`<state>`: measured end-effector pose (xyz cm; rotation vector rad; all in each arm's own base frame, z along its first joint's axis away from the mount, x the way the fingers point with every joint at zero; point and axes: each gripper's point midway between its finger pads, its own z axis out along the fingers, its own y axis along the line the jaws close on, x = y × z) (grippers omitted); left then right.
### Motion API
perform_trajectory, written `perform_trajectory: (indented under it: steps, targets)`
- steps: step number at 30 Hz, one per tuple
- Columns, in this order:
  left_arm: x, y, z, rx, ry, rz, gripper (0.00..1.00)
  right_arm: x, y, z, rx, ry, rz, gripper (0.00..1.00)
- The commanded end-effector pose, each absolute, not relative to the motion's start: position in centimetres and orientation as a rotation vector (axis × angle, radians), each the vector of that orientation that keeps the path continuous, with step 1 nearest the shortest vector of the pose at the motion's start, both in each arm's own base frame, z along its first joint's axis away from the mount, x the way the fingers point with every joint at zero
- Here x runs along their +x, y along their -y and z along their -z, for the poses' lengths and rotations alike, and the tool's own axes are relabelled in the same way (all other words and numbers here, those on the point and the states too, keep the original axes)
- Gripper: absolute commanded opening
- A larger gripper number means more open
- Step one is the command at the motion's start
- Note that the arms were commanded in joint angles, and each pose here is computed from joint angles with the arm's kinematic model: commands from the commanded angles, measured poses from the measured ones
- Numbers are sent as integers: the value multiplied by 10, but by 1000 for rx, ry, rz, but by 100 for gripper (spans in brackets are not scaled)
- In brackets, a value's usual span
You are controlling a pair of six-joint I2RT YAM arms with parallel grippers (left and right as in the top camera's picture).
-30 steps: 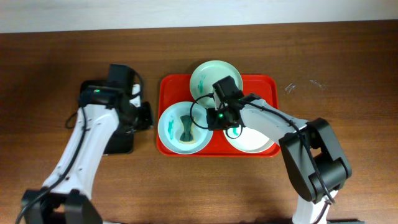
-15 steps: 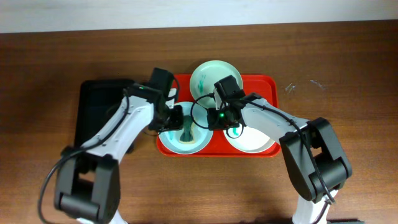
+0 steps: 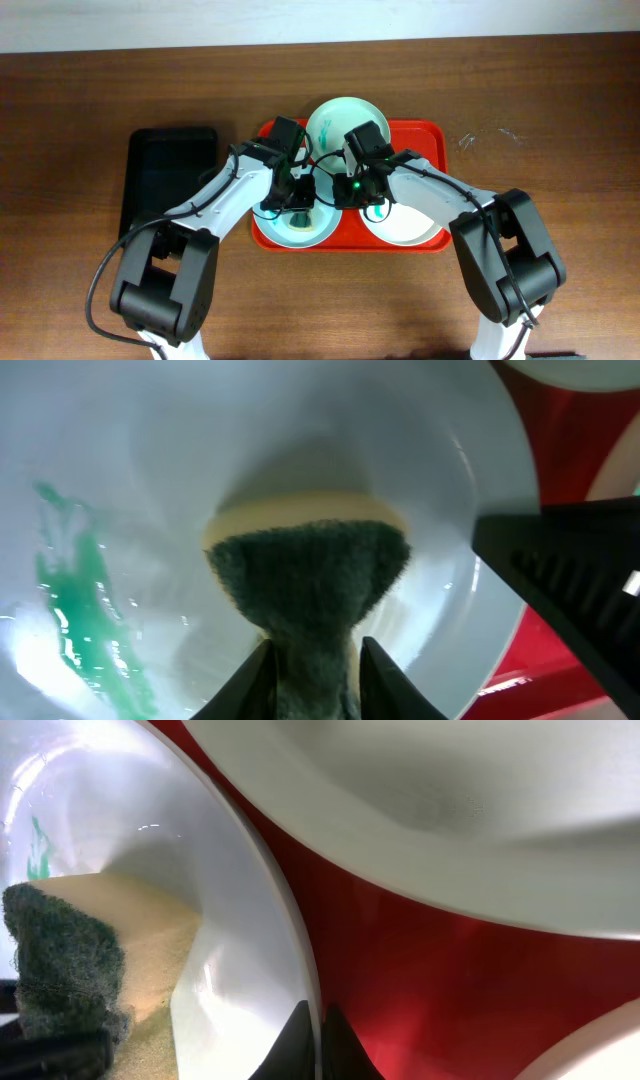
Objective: Clean dirty plates on tray and stack at the side
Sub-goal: 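Regrasp the sponge with the left gripper from the plate, then scrub the held plate with the sponge in the left gripper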
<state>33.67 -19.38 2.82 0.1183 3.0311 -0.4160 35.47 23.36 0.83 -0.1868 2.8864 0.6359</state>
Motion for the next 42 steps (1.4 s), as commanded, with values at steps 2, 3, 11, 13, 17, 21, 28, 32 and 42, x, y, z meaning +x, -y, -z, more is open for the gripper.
perform_trajectory:
  steps: [2,3,11,13,17,21,28,32,42]
  targets:
    - [335,179,-15,95,-3045,274,26,349,-240,-5,-228,-2898,-687,4]
    - [334,178,-13,95,-3047,269,29,349,-240,-5,-228,-2898,-687,4]
    - [332,178,-7,92,-3041,278,7,349,-239,-5,-225,-2897,-676,4]
    - [333,177,-7,91,-3038,269,0,349,-239,-4,-225,-2898,-676,4]
    - [344,146,-5,68,-2987,-7,0,349,-239,-4,-226,-2901,-675,4]
    - [353,108,-10,39,-2912,-303,0,349,-239,-4,-224,-2901,-671,4]
    - [365,81,-21,-4,-2841,-480,0,349,-238,-4,-224,-2901,-670,4]
    - [376,93,-32,-60,-2826,-396,0,349,-238,-4,-223,-2900,-664,4]
    - [374,190,-27,2,-2940,422,0,351,-236,-3,-220,-2899,-644,4]
